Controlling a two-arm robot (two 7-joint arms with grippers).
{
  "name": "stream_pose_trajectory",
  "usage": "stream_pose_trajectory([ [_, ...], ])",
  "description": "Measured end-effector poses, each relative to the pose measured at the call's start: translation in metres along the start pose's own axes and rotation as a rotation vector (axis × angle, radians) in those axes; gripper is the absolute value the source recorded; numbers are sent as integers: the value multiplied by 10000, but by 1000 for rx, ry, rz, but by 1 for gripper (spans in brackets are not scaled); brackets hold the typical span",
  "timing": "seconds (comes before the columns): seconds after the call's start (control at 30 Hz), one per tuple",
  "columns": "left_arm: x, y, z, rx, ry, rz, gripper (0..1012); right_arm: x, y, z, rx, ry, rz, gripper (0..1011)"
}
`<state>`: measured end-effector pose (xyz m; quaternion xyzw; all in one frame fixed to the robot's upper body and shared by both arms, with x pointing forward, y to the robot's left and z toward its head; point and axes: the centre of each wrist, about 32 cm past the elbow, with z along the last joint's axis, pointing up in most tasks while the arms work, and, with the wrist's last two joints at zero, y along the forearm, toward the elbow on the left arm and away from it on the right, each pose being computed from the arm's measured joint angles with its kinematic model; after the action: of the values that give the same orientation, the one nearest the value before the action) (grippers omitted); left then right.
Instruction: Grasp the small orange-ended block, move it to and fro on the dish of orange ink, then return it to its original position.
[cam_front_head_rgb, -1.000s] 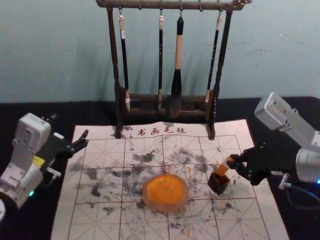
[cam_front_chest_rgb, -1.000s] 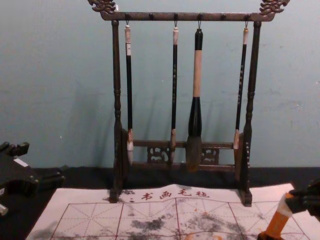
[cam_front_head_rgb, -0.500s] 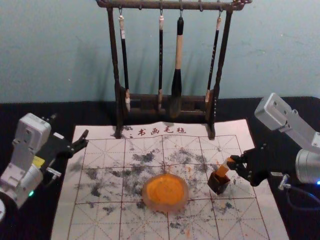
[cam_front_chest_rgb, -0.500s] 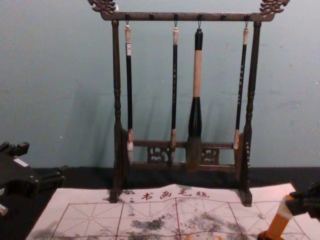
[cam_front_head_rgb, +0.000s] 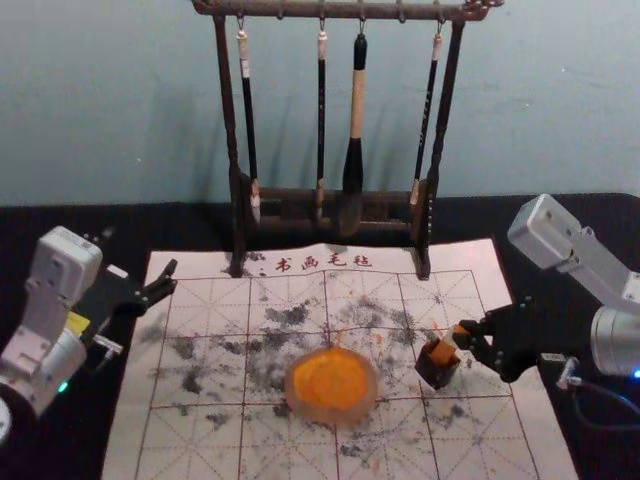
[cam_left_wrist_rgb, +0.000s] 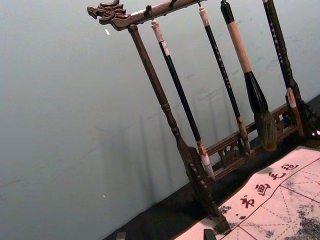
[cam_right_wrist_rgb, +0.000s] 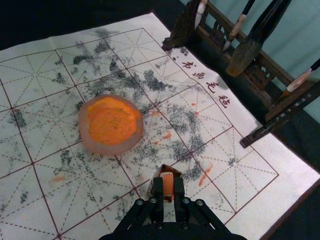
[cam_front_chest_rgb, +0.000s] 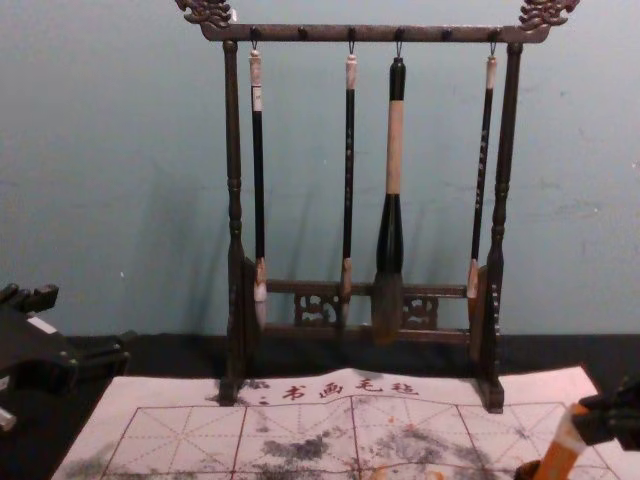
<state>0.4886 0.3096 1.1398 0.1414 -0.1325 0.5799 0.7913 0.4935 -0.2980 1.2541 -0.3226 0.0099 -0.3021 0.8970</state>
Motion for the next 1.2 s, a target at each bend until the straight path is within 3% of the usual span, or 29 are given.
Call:
stream_pose_trajectory([
  [0.4,0,0,0,0,0,0,1001,12,72,-51,-17,21,13,87],
  [1.2,0,0,0,0,0,0,1001,7,185,-55,-55,9,29,87],
])
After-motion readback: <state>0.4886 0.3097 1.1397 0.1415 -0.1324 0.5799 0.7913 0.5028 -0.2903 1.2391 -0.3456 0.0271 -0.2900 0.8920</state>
